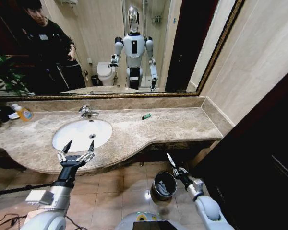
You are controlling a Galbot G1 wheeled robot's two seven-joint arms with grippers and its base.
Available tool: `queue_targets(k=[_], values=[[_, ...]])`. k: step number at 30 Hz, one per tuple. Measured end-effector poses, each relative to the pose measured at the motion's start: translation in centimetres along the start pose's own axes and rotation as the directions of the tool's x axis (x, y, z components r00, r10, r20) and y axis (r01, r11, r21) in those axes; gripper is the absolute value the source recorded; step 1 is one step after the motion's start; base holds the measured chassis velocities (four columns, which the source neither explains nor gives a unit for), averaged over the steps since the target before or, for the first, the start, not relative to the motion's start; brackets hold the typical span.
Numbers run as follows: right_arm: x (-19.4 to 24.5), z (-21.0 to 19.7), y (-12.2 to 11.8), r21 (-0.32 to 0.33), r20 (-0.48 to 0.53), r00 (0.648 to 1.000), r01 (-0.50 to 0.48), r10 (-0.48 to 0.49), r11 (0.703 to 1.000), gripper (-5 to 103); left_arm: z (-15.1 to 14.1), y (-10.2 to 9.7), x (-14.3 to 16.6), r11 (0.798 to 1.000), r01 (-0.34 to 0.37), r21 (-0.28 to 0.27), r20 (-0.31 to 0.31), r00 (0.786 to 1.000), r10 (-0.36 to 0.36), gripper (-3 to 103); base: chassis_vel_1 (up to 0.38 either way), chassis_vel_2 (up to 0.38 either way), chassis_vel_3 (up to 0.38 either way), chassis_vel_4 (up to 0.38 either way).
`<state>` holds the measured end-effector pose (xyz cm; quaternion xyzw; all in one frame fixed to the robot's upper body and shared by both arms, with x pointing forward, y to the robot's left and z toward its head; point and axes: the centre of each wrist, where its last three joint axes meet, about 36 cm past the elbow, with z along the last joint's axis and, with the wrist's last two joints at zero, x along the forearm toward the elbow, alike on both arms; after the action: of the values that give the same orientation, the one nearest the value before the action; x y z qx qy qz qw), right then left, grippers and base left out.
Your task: Pick up the trash from the sink and place it in the trash bin.
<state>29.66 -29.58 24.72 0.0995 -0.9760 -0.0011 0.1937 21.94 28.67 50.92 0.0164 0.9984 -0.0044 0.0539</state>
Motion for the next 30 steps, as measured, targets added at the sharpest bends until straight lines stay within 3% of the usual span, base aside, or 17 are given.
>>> queue_targets(k=[14, 30], values=[[-2.2, 7.0, 1.4, -0.010, -0.126, 0.979, -0.166, 0.164, 0.986, 18, 0.0, 0.0, 0.0, 1.000, 0.000, 0.000, 0.000, 1.000, 0.000, 100, 0.000, 0.000, 0.000, 0.000], [-2.6, 10.0, 2.6, -0.016, -0.154, 0.972, -0.180, 0.176, 0.984, 18, 0.0, 0.0, 0.0, 1.000, 0.000, 0.000, 0.000, 1.000, 0.000, 100, 0.000, 0.000, 0.000, 0.000]])
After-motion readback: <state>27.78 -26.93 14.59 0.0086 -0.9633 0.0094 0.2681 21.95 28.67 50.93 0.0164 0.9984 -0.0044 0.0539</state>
